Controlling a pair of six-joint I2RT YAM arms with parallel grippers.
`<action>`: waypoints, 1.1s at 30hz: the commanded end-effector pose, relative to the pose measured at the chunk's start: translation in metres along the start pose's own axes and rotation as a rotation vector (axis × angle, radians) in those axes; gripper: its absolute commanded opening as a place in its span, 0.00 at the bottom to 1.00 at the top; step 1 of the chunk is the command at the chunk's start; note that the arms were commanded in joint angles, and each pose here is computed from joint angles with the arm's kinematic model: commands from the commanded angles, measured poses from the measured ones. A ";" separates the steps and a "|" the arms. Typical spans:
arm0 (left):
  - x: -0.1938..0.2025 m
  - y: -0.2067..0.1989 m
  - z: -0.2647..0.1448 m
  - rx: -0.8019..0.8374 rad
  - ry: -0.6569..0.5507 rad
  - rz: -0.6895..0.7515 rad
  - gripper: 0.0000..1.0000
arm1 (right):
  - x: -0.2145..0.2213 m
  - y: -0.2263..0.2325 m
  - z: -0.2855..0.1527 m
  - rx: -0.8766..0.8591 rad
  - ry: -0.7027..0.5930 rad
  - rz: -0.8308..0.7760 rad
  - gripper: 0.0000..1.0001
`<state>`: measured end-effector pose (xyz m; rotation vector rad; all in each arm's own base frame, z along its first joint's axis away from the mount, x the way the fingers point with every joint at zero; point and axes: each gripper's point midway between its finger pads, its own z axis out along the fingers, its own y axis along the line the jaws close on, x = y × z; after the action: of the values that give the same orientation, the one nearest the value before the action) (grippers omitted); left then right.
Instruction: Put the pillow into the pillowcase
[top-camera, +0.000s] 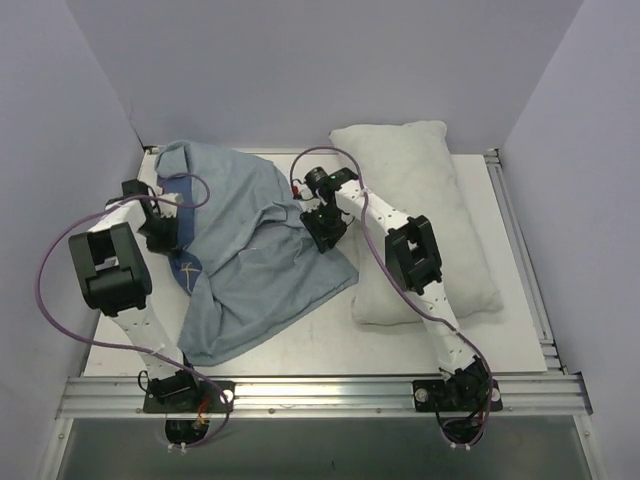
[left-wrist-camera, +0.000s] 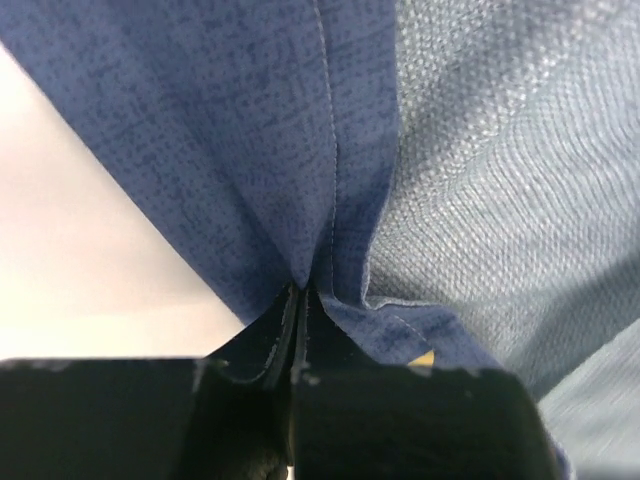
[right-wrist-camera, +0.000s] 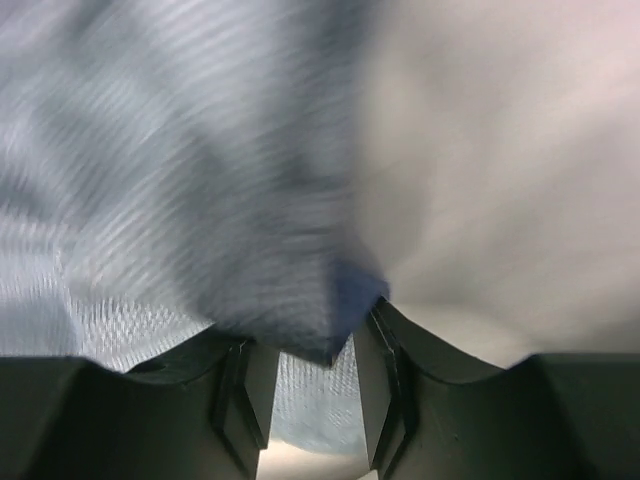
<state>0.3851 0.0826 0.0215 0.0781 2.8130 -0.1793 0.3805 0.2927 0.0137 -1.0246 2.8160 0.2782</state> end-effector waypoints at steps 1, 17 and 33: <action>0.049 0.000 -0.037 0.068 0.025 -0.063 0.00 | -0.012 -0.058 0.008 0.150 0.012 0.009 0.34; -0.009 -0.031 -0.097 0.212 -0.244 0.127 0.77 | -0.007 0.035 -0.080 -0.145 -0.165 -0.063 0.63; 0.053 -0.049 -0.067 0.159 0.081 0.448 0.59 | -0.016 0.026 0.007 -0.207 -0.039 0.049 0.60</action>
<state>0.3310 0.0441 0.0695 0.5874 2.7500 -0.3485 0.3832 0.3297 0.0280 -0.9821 2.7554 0.6176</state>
